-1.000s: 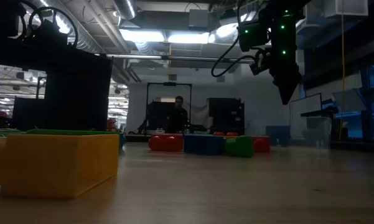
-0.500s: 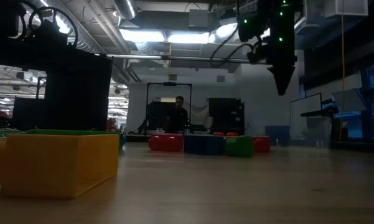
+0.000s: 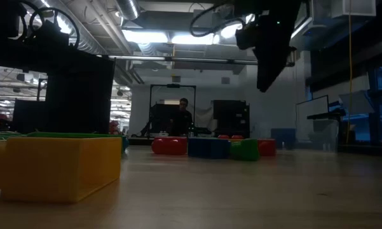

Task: Sort blocks by size
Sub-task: Put the top right 2 stud red game piece into the yellow transparent bin

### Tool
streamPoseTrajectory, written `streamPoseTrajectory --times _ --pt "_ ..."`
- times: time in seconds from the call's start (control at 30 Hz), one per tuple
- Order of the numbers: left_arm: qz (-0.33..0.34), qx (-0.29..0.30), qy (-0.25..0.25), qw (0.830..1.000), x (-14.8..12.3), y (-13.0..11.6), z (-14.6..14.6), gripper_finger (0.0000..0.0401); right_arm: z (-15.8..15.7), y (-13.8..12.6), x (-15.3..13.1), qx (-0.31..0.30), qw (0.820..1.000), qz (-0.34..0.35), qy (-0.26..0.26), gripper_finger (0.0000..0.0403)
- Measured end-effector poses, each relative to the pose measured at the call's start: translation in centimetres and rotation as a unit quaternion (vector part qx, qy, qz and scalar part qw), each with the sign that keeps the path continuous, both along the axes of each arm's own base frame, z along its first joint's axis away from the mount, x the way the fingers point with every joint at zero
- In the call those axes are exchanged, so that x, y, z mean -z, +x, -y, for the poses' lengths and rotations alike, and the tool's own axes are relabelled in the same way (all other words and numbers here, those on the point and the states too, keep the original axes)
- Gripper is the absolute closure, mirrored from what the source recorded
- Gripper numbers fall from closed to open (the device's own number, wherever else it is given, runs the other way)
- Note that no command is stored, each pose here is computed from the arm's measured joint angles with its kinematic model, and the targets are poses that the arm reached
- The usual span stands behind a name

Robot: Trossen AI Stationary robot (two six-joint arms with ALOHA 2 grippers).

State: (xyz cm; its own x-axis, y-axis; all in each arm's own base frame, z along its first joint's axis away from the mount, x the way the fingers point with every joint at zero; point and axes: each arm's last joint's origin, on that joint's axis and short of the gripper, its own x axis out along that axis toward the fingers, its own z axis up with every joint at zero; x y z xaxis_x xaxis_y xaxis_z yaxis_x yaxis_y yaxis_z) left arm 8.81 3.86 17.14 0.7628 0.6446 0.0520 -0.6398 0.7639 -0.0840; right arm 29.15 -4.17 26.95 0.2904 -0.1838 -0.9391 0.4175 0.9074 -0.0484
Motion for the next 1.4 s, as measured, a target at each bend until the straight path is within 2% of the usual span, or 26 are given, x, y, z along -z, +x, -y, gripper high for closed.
streamPoseTrajectory --times 0.17,0.57,0.83,1.0,1.17,1.4 --pt "0.004 0.000 -0.006 1.000 0.0 0.0 0.0 0.0217 -1.3 0.2 3.0 0.012 1.000 0.022 0.010 0.0120" --pt "0.005 0.001 -0.006 1.000 0.0 0.0 0.0 0.0217 -1.3 -1.2 7.3 0.060 0.998 0.010 0.012 0.0120" --pt "0.005 0.001 -0.006 1.000 0.0 0.0 0.0 0.0217 -1.3 -1.8 9.4 0.068 0.997 0.025 0.013 0.0120" --pt "0.005 0.001 -0.007 1.000 0.0 0.0 0.0 0.0217 -1.2 -2.0 10.1 0.074 0.997 0.030 -0.005 0.0122" --pt "0.006 0.001 -0.006 1.000 0.0 0.0 0.0 0.0217 -1.3 -2.4 10.9 0.073 0.997 0.033 -0.004 0.0145" --pt "0.005 0.001 -0.007 1.000 0.0 0.0 0.0 0.0217 -1.3 -2.2 11.3 0.081 0.996 0.041 -0.002 0.0212"
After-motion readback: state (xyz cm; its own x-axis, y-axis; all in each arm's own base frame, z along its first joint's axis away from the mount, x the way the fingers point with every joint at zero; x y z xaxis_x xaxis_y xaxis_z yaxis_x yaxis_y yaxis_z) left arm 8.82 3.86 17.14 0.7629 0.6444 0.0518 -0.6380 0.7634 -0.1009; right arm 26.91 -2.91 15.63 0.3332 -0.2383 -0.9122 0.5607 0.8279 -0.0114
